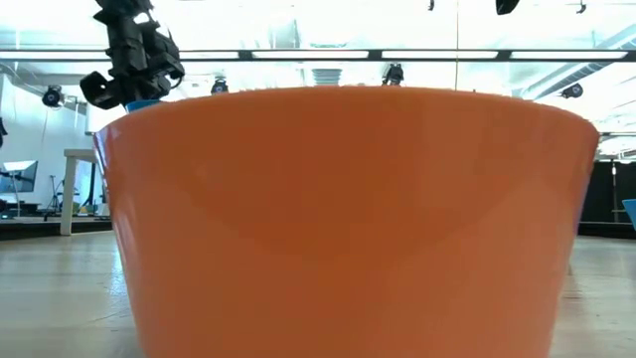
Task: Pick & Place Mini bowls
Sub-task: Put the top right blue bowl on the shelf
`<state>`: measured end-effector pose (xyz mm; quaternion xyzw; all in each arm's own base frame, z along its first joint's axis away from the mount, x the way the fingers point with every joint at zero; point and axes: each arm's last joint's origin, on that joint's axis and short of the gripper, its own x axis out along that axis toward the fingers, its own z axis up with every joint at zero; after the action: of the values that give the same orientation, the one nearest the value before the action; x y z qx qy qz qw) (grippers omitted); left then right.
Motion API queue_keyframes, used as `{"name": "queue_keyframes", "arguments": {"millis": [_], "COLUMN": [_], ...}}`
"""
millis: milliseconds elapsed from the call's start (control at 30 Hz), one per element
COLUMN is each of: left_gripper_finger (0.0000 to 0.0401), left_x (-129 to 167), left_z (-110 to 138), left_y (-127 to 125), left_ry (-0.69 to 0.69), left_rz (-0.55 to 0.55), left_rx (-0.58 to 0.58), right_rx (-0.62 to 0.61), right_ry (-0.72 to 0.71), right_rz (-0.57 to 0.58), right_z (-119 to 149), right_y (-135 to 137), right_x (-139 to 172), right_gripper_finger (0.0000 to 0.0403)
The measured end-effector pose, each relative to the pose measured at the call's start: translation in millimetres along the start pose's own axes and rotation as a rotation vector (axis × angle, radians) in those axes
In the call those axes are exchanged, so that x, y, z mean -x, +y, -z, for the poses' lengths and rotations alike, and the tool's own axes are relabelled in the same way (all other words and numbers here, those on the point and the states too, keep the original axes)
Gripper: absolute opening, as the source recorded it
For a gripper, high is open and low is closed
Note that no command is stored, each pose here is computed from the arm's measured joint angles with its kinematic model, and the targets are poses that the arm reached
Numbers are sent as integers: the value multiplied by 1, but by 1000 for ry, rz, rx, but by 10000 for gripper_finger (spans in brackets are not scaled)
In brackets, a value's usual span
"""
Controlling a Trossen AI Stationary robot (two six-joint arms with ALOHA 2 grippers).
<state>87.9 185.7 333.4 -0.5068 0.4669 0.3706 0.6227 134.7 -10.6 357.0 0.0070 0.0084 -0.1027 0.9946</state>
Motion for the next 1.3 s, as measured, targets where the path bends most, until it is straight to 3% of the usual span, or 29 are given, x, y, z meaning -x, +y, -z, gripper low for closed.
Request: {"name": "queue_keyframes", "arguments": {"millis": [500,767,1200,1300], "left_gripper_finger": [0,0,0,0], "left_x": [32,16,16,12], "left_z": [43,36,27,23], "left_y": [3,10,16,16], "left_ry": [-135,-152,-310,-343], "left_rz": [-99,-196,-370,-363], "left_rx": [111,173,286,292], "right_rx": [27,25,22,23], "right_ry": [7,8,17,22], "right_rz": [-2,-4,-4,-4], "right_z": [1,1,2,2], "right_y": [0,0,0,0], "right_x": [0,0,0,0], "right_gripper_finger": [8,8,8,8]}}
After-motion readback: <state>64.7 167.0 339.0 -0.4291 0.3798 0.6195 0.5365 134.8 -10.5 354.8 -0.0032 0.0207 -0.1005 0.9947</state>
